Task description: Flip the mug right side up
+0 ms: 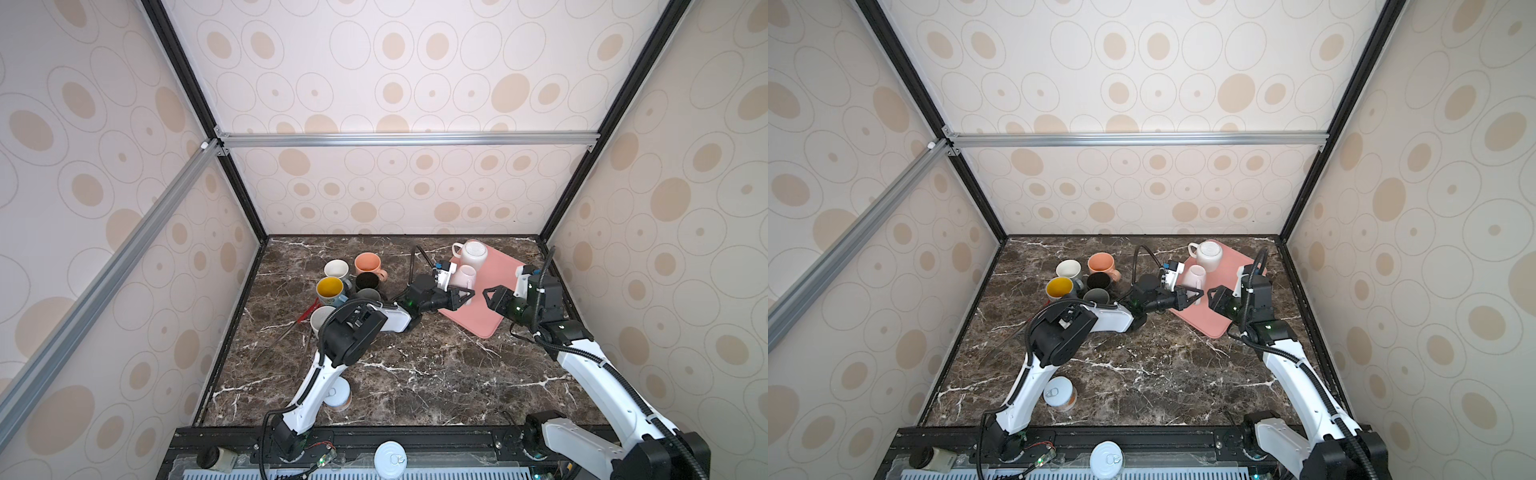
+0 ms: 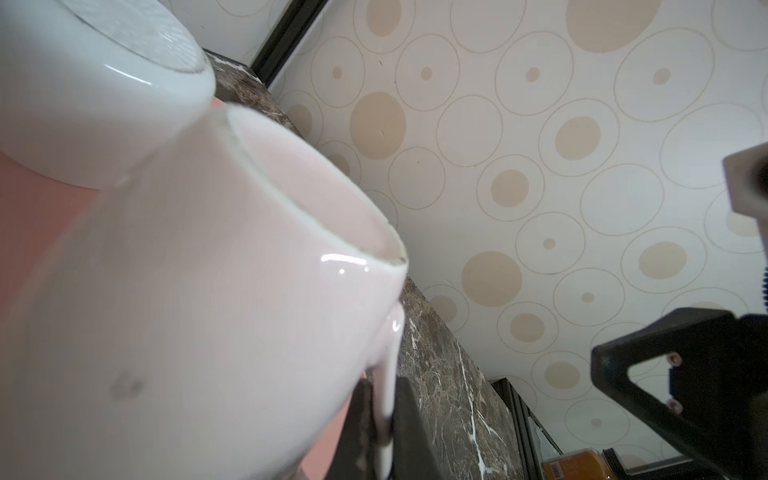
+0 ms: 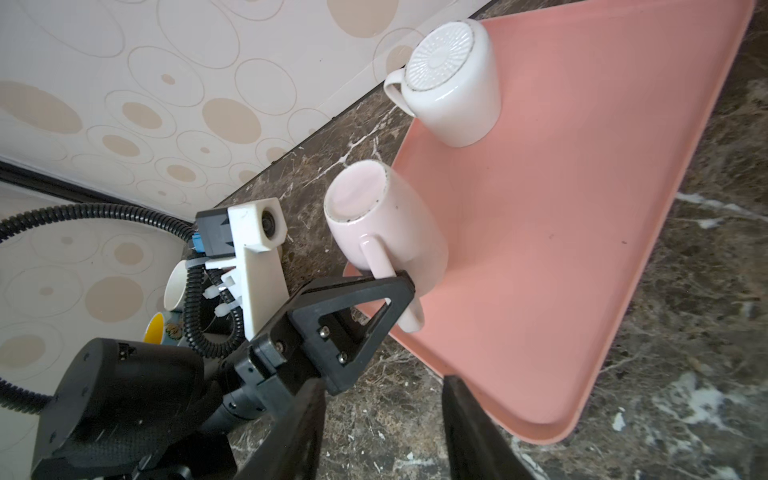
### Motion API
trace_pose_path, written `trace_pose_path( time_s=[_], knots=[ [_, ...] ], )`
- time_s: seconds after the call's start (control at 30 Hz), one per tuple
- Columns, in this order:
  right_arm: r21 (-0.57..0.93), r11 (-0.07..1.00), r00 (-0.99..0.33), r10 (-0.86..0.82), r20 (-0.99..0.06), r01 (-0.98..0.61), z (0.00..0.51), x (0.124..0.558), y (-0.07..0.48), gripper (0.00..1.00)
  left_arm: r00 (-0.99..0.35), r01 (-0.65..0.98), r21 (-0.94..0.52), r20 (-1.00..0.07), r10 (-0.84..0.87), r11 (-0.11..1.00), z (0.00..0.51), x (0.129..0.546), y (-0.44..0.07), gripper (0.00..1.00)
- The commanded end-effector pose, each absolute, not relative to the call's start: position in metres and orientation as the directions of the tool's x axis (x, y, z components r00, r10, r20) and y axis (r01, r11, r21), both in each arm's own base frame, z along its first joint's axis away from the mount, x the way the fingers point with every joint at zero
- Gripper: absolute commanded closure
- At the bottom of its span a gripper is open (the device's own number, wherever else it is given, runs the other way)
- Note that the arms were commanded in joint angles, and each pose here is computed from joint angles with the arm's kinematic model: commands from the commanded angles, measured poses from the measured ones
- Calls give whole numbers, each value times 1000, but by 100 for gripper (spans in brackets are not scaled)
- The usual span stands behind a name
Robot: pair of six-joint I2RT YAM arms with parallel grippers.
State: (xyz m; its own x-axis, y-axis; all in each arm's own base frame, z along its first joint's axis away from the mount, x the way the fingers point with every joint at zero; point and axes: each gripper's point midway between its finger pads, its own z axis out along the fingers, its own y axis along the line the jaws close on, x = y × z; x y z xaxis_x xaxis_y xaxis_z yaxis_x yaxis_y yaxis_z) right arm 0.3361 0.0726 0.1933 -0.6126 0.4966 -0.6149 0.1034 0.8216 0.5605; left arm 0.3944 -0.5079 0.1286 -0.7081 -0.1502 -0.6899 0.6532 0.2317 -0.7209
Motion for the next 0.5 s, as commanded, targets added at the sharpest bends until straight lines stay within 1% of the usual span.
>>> trace_pose_path(
  time_s=[0.0, 0.1, 0.2, 0.23, 0.3, 0.37, 0.43, 0.47],
  knots=[
    [521, 837, -640, 494, -588, 167, 177, 340, 60, 51, -620, 750, -640, -768, -161, 165, 153, 401, -529, 100],
    [521, 832, -662, 501, -558, 190, 167, 345, 57, 51, -641, 735, -657, -754, -145, 167, 129, 406, -537, 100],
    [523, 830, -670, 503, -546, 196, 163, 349, 56, 51, -645, 726, -657, -753, -132, 201, 118, 409, -536, 100],
    [522, 830, -669, 503, -547, 197, 163, 349, 56, 51, -645, 724, -654, -754, -121, 218, 115, 409, -534, 97],
    [517, 832, -667, 502, -550, 200, 161, 350, 54, 51, -643, 721, -640, -761, -90, 266, 110, 410, -530, 83],
    [515, 833, -668, 502, -550, 202, 160, 351, 54, 50, -639, 715, -624, -766, -66, 315, 108, 410, -524, 72],
    [510, 836, -669, 498, -552, 202, 159, 351, 53, 50, -644, 699, -618, -763, -60, 359, 107, 412, -513, 65],
    [507, 837, -673, 497, -549, 205, 157, 351, 53, 50, -647, 687, -616, -760, -60, 385, 106, 414, -507, 63]
  ],
)
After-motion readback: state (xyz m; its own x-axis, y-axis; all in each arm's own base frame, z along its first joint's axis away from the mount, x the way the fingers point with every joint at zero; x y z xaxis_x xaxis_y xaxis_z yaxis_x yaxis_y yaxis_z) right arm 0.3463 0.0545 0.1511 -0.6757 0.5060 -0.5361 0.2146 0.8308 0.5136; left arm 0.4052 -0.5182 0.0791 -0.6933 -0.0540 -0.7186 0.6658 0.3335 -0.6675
